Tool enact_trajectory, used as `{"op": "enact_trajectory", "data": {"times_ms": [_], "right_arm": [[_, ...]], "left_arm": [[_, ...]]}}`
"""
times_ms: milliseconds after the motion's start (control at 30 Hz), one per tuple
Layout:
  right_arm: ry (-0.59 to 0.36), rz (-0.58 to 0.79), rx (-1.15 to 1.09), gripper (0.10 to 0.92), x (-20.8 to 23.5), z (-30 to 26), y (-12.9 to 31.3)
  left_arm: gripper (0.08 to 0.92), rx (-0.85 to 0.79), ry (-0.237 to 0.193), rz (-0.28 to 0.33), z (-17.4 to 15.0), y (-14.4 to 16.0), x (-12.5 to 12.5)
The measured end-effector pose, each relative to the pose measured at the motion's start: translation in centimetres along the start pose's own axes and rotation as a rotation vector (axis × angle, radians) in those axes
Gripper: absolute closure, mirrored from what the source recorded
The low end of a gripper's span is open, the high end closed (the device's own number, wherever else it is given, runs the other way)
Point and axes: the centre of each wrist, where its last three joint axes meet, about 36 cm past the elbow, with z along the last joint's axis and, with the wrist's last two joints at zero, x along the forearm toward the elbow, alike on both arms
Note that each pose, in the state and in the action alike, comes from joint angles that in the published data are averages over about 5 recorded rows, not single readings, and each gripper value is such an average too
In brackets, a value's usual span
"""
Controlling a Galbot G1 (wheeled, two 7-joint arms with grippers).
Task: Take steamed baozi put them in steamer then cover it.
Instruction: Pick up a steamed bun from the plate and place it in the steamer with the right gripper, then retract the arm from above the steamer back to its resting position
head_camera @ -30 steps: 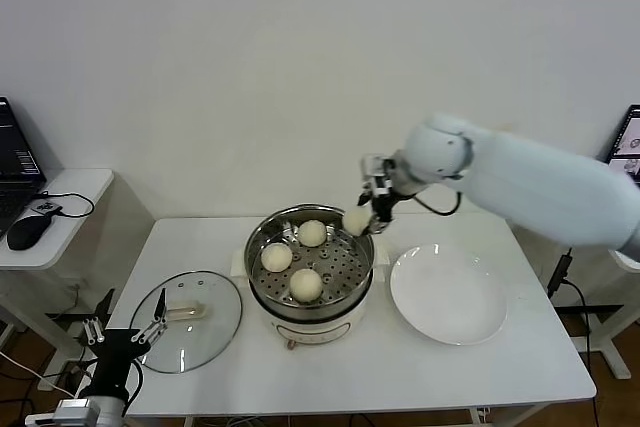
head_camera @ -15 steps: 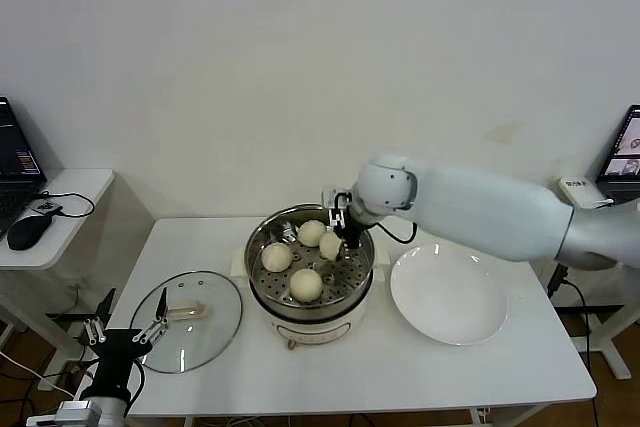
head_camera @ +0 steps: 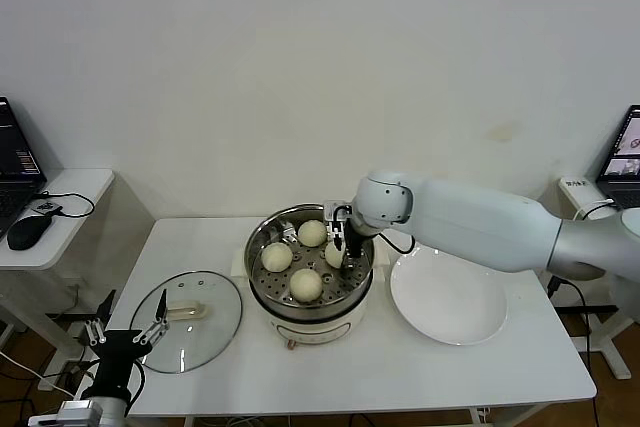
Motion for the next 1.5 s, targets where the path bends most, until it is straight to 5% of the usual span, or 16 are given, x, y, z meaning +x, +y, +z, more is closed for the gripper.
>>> {"op": "enact_trajectory", "data": {"times_ms": [233, 467, 767, 1233, 1500], "right_arm": [[-0.032, 0.030, -0.024, 0.227, 1.3, 0.7, 0.2], [-0.124, 0.074, -0.088, 0.200, 3.6, 2.2, 0.9], [-0.381, 0.253, -0.278, 0.200, 5.2, 7.1, 5.4], [-0.818, 0.674, -0.592, 0.200, 1.4, 14.9, 16.9], [-0.943, 0.936, -0.818, 0.200, 0.0, 19.1, 24.1]], "left_arm": [[0.177, 0.000, 0.006, 0.006, 0.4, -0.2, -0.3], [0.177, 0.004, 0.008, 0.011, 0.8, -0.4, -0.7], [0.177, -0.003, 0.022, -0.001, 1.3, -0.2, -0.9], [0.177, -0.077, 0.076, -0.044, 2.3, 0.0, -1.2], [0.177, -0.295, 0.046, -0.070, 3.6, 1.4, -1.8]]}}
